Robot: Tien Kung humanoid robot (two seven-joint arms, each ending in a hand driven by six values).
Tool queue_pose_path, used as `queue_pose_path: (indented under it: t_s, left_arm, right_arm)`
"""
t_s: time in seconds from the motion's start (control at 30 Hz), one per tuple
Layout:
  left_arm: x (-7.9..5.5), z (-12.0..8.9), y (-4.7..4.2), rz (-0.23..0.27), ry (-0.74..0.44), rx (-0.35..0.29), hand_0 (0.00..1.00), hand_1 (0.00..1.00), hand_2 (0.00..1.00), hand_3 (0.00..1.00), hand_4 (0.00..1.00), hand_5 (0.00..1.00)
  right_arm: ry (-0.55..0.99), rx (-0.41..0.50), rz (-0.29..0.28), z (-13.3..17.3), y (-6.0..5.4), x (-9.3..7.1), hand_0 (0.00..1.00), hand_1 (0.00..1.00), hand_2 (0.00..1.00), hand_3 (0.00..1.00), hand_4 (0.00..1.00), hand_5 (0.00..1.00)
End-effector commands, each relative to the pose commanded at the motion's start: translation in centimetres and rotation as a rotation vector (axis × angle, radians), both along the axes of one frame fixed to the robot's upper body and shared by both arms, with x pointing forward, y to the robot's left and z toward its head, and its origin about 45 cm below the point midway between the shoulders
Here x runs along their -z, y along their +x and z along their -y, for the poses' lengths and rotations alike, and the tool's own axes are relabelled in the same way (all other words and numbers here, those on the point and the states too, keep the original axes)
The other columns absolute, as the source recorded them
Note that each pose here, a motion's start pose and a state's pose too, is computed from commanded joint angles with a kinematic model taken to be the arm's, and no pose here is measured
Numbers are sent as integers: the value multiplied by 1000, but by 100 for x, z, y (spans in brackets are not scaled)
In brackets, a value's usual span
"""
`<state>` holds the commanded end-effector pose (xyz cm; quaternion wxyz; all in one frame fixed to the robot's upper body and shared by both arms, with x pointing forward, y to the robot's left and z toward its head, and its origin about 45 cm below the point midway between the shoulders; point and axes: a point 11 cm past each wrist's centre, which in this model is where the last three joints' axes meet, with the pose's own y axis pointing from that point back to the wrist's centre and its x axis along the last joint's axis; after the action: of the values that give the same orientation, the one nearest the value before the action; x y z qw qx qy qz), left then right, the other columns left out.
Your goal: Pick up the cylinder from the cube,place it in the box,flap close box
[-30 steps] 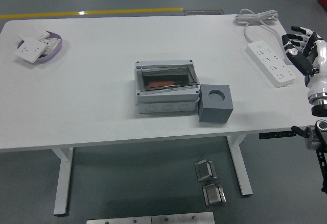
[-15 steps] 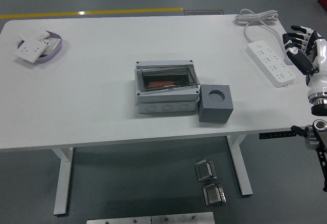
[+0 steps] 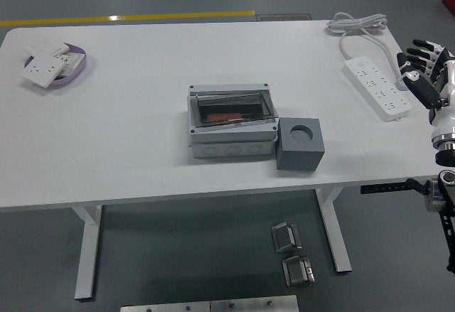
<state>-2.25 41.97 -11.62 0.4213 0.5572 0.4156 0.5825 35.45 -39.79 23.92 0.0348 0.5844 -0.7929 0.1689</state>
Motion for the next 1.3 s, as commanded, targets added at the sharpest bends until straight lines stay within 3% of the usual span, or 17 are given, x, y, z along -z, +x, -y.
queue_pose_path:
  t_s: [1.3]
  left_arm:
    - [-24, -70, 32, 5, 8, 5, 599, 621, 616, 612, 675, 303]
  right_arm:
    - [12, 27, 0, 86, -42, 26, 705, 661, 664, 696, 824, 312]
